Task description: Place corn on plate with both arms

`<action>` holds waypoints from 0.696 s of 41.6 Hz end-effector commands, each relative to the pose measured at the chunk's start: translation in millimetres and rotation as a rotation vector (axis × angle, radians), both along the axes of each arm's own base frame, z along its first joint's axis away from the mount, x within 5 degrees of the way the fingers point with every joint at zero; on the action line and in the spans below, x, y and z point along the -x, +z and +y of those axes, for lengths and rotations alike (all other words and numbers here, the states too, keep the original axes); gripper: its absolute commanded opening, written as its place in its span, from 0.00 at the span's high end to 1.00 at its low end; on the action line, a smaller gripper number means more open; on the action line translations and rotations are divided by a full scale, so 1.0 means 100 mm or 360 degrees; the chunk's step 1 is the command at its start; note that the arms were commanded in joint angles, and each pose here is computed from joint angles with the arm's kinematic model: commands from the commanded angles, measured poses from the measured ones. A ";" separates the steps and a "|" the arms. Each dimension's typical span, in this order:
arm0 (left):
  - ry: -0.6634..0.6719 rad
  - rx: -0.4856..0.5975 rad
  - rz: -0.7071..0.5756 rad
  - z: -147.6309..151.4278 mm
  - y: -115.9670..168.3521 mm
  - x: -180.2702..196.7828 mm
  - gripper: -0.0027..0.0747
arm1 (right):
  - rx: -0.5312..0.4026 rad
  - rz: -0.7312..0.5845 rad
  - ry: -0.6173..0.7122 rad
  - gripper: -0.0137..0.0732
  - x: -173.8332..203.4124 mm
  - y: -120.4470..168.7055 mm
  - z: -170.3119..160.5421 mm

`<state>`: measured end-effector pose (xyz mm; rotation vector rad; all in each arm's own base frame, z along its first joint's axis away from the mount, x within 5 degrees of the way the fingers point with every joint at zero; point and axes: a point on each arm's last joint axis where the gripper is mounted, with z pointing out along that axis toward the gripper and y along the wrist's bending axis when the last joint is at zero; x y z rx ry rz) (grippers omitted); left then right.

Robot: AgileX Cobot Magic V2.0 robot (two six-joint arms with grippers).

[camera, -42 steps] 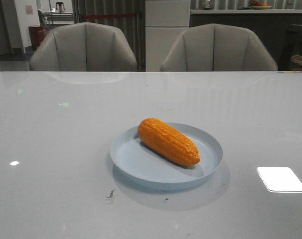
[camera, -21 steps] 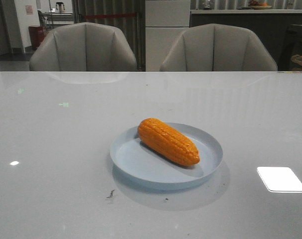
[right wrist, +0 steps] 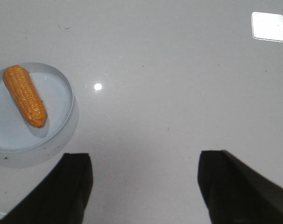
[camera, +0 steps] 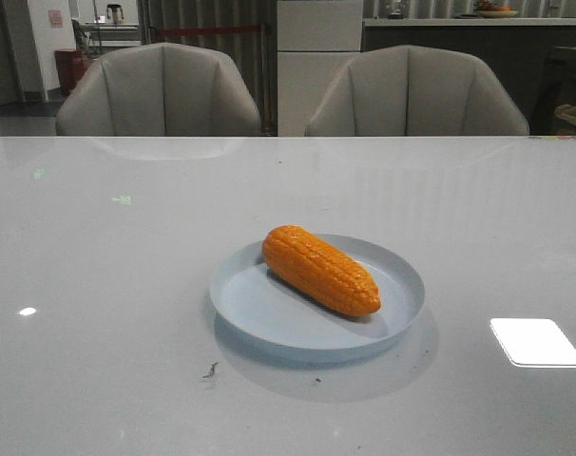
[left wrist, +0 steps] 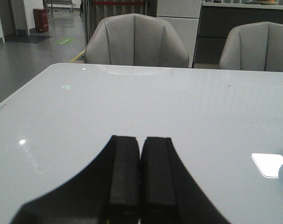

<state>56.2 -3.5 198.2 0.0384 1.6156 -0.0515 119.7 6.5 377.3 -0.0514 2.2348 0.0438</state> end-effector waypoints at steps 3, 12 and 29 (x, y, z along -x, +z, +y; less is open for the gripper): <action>0.0011 0.0042 -0.0099 0.01 -0.04 0.00 0.84 | 0.0041 -0.0171 -0.0022 0.19 -0.03 0.13 -0.03; 0.0011 0.0042 -0.0099 0.01 -0.04 0.00 0.84 | -0.0024 -0.0463 -0.0016 0.44 0.03 0.07 -0.01; 0.0011 0.0042 -0.0099 0.01 -0.04 0.00 0.84 | -0.0050 -0.0983 -0.0035 0.81 0.38 -0.59 -0.03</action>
